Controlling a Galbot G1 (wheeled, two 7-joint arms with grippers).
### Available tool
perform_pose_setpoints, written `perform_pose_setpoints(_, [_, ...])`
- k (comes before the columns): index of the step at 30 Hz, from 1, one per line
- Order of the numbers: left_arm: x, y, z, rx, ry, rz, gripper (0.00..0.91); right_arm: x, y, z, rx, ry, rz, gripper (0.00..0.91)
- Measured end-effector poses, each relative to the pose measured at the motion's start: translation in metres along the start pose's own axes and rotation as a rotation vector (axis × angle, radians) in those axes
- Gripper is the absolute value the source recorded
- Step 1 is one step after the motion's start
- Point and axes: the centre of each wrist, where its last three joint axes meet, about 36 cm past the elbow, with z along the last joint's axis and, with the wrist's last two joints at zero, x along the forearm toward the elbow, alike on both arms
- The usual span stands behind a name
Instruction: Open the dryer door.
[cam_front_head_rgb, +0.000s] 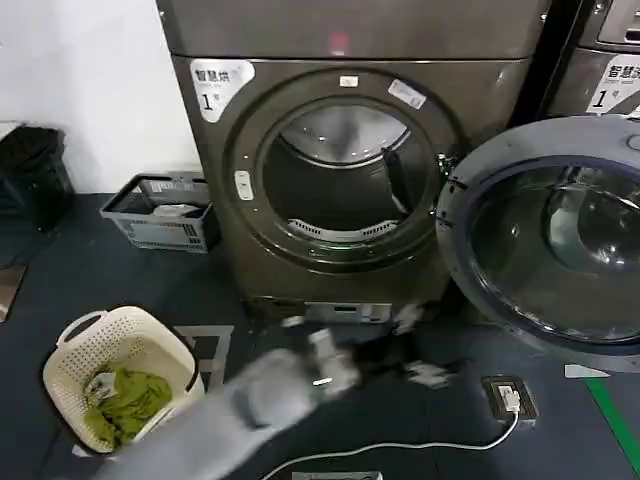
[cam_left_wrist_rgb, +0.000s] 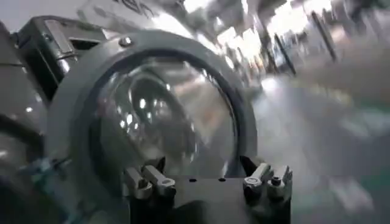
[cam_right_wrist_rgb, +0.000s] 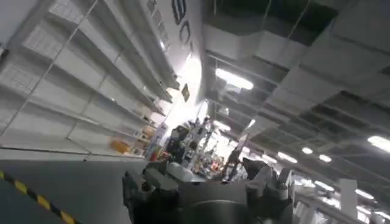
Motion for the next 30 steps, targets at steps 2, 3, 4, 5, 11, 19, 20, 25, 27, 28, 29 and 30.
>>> perform_pose_setpoints(2, [0.041, 0.003, 0.010, -0.076, 0.068, 0.034, 0.907, -0.005, 0.006, 0.001, -0.007, -0.001, -0.009, 0.907])
perform_pose_setpoints(3, [0.059, 0.003, 0.013, -0.113, 0.097, 0.054, 0.907, -0.007, 0.009, 0.002, -0.011, -0.002, -0.015, 0.907])
perform_pose_setpoints(4, [0.080, 0.004, 0.016, -0.143, 0.128, 0.071, 0.907, -0.009, 0.012, 0.003, -0.015, -0.003, -0.021, 0.907])
perform_pose_setpoints(5, [0.097, 0.004, 0.017, -0.177, 0.150, 0.083, 0.907, -0.011, 0.015, 0.003, -0.018, -0.006, -0.026, 0.907])
perform_pose_setpoints(11, [0.177, 0.029, 0.023, -0.492, 0.258, 0.194, 0.907, -0.015, 0.034, 0.000, -0.041, -0.019, -0.061, 0.907])
perform_pose_setpoints(19, [0.232, 0.095, 0.016, -0.922, 0.303, 0.505, 0.907, -0.018, 0.054, 0.004, -0.065, -0.022, -0.098, 0.907])
perform_pose_setpoints(20, [0.240, 0.104, 0.015, -0.973, 0.325, 0.544, 0.907, -0.018, 0.057, 0.004, -0.067, -0.022, -0.101, 0.907])
perform_pose_setpoints(25, [0.266, 0.143, 0.003, -1.227, 0.490, 0.655, 0.907, -0.012, 0.069, 0.002, -0.080, -0.022, -0.125, 0.907])
perform_pose_setpoints(27, [0.273, 0.157, -0.007, -1.331, 0.591, 0.705, 0.907, -0.012, 0.072, 0.001, -0.091, -0.019, -0.131, 0.907])
perform_pose_setpoints(28, [0.276, 0.162, -0.013, -1.382, 0.637, 0.730, 0.907, -0.012, 0.073, 0.001, -0.107, -0.012, -0.133, 0.907])
perform_pose_setpoints(29, [0.279, 0.167, -0.018, -1.423, 0.674, 0.752, 0.907, -0.011, 0.075, 0.001, -0.128, 0.002, -0.134, 0.907])
perform_pose_setpoints(30, [0.281, 0.171, -0.022, -1.462, 0.711, 0.780, 0.907, -0.010, 0.077, 0.001, -0.154, 0.022, -0.132, 0.907])
